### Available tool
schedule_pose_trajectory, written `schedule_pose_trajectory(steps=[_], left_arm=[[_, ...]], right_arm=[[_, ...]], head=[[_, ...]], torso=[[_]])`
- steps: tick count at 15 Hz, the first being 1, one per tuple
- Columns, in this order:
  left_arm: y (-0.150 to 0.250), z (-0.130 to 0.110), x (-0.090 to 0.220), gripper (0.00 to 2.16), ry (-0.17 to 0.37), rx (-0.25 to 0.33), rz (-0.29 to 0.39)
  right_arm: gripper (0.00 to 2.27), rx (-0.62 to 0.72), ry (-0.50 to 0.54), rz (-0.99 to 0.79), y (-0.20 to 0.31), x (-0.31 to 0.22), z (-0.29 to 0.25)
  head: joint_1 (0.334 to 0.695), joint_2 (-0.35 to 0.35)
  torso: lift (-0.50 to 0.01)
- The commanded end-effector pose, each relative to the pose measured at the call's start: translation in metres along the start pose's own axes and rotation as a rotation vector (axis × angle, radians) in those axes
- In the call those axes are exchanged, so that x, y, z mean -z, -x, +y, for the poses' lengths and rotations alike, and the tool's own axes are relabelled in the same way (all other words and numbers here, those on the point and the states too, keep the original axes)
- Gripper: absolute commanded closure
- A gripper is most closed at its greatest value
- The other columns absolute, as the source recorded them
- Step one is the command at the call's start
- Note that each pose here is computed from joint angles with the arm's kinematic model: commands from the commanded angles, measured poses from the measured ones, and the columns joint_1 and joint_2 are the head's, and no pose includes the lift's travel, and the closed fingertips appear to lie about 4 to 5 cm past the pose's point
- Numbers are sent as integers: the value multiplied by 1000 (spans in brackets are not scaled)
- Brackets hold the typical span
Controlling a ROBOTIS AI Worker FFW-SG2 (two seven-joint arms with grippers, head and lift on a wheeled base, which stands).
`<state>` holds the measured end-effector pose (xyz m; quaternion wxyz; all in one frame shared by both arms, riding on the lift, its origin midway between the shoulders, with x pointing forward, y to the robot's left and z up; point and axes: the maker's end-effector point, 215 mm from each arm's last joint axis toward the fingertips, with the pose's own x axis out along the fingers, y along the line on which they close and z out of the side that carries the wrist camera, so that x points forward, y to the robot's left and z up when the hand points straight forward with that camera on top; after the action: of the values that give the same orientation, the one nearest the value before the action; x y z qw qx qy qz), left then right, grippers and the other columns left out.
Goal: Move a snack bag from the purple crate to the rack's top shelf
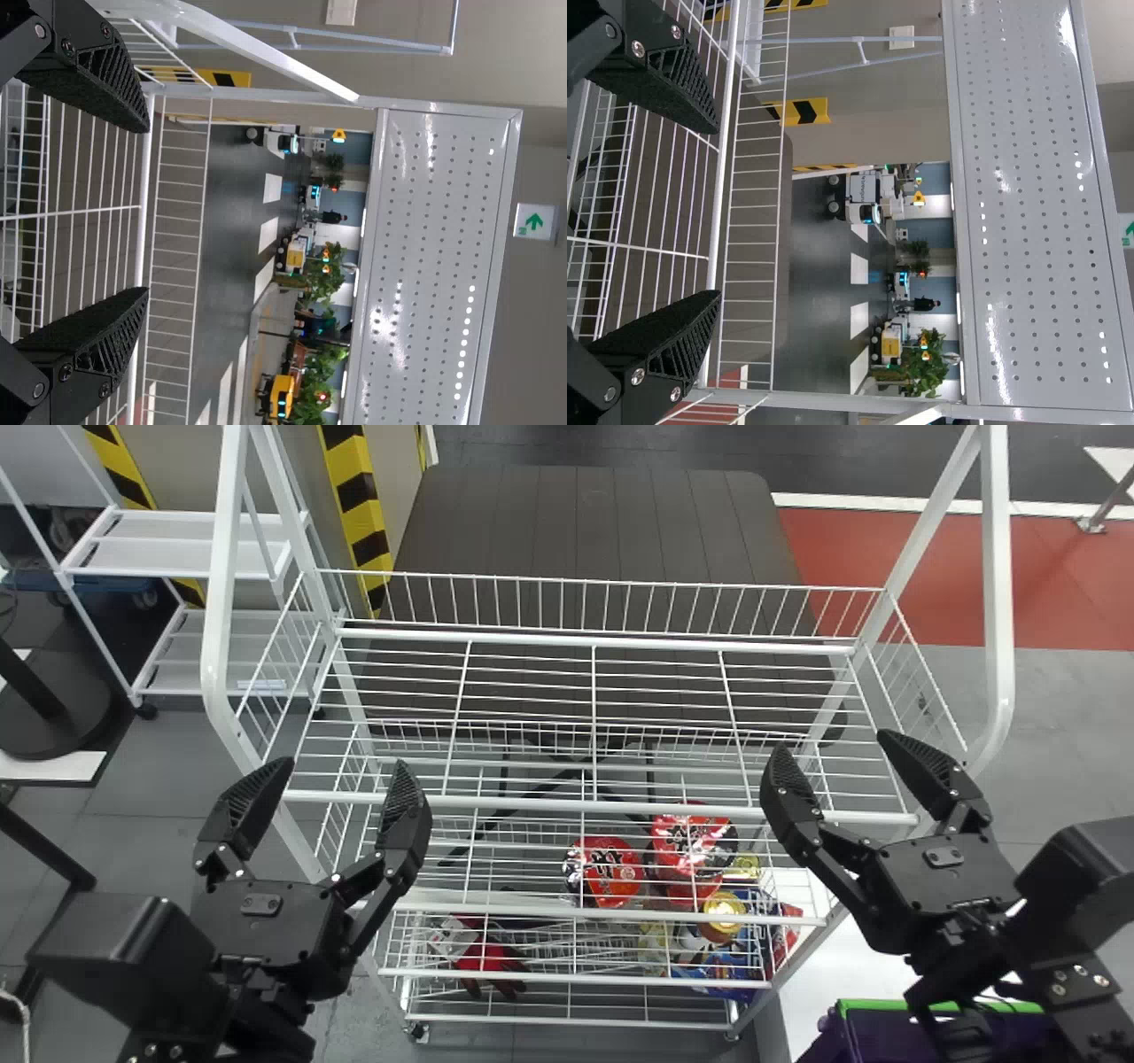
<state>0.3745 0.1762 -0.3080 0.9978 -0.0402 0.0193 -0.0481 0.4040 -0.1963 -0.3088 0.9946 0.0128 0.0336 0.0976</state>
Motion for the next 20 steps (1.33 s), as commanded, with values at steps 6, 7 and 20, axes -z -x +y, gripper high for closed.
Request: schedule_pose_trajectory(steps=[6,7,20], left_arm=[[-1,0,-1,191,-2,0,-2],[-1,0,-1,191,0,0,-2],[-1,0,1,191,-1,1,1]], right_arm=[[181,1,0,-3,-2,-2,-1],[181,1,0,0,-2,-1,-1],[181,-12,-11,1,-1,0,3]], head=[[695,-30],[695,-29],[695,-25]], torso=[[0],[0],[-13]])
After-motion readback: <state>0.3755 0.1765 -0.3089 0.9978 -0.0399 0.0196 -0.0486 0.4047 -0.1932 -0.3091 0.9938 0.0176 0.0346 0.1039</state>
